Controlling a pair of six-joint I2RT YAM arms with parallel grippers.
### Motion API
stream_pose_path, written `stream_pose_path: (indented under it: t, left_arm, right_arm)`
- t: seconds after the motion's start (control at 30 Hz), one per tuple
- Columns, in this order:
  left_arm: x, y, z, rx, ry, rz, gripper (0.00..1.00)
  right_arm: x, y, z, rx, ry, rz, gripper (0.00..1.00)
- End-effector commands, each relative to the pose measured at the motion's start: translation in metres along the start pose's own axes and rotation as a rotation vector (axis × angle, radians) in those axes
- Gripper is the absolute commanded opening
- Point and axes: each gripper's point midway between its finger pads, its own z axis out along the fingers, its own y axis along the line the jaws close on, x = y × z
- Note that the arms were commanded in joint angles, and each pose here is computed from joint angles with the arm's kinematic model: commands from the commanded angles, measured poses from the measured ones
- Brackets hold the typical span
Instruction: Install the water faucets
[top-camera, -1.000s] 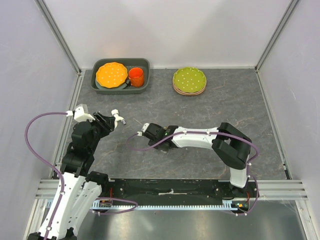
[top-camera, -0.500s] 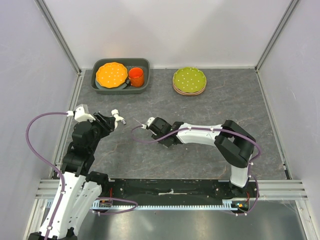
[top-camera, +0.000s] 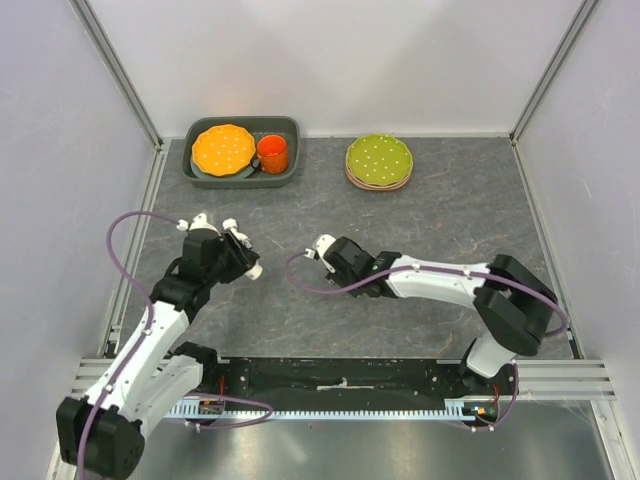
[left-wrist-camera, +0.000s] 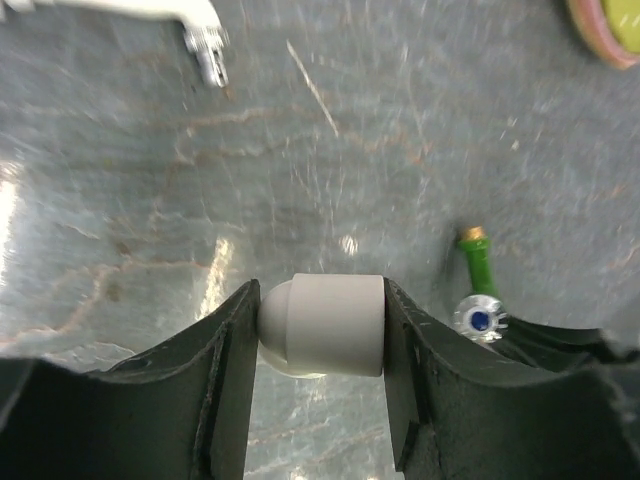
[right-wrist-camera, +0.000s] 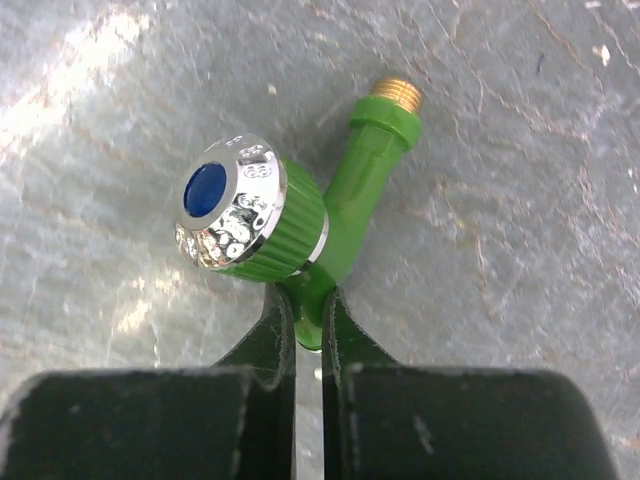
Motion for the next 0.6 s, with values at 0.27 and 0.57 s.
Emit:
stream_pose_path:
  t: [0.27, 0.57]
  left_arm:
    - [0.042, -0.014, 0.052, -0.149, 0.080, -0.041, 0.17]
    - [0.062, 0.002, 0.070, -0.237, 0.114, -0.084, 0.60]
  right_arm:
    - [-0.028, -0.020, -0.053, -0.002, -0.312, 0.101, 0.00]
    - [-0.032, -0.016, -0.061, -0.056, -0.397, 0.124, 0.00]
